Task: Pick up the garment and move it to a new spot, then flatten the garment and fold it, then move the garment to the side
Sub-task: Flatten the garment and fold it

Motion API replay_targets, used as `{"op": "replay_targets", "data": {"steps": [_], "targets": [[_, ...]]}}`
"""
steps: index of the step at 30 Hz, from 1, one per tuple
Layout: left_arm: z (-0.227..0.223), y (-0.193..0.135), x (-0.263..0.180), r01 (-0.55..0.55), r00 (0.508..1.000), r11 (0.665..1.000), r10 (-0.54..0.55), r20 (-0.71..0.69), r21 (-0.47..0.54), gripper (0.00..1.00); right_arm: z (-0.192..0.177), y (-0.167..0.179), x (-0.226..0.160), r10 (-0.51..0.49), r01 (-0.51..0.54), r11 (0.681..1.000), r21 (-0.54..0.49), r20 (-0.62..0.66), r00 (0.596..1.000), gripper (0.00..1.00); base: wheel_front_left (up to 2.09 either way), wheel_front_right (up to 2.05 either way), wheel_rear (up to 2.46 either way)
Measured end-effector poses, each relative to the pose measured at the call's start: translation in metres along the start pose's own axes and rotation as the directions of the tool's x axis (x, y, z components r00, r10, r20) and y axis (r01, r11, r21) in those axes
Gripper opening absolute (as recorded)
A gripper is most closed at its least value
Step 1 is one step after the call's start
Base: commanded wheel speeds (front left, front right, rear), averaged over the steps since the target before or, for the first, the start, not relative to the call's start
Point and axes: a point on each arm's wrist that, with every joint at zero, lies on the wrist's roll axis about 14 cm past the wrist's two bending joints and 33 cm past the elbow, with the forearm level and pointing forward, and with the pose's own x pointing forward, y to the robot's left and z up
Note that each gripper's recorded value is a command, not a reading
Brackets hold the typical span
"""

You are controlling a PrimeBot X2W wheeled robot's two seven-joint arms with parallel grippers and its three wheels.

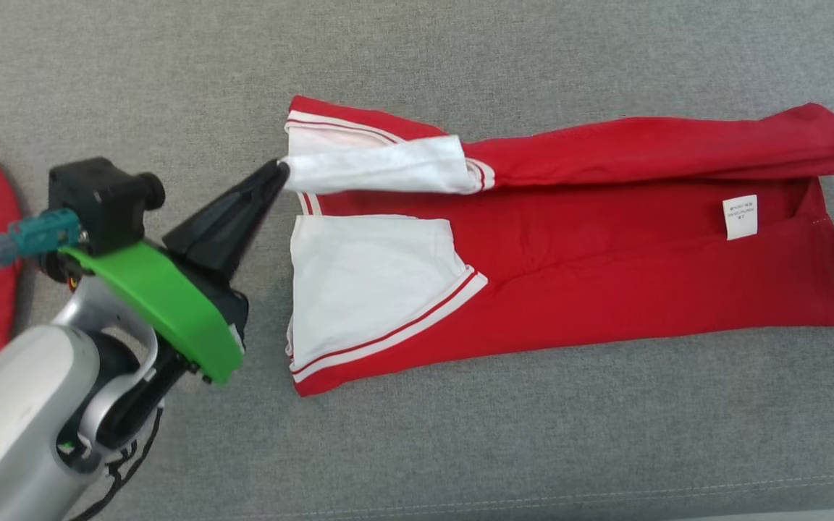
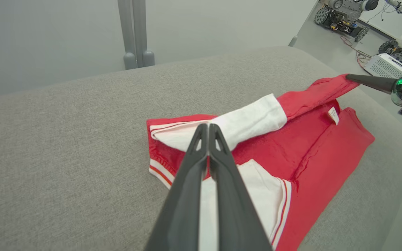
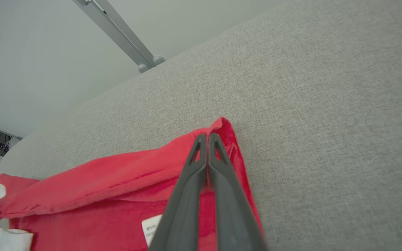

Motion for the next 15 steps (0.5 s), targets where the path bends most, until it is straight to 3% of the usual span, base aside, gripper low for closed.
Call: {"op": "replay_targets", "data": {"steps": [15], "targets": [[-0.082, -0.013, -0.027, -0.067, 0.985, 0.993, 0.049, -0.164, -0.102, 0.00, -0.046, -0.020, -0.015, -0.075, 0.075, 0.997, 0.000, -0.122, 0.990, 0.00, 0.00, 0.00, 0.00]]}}
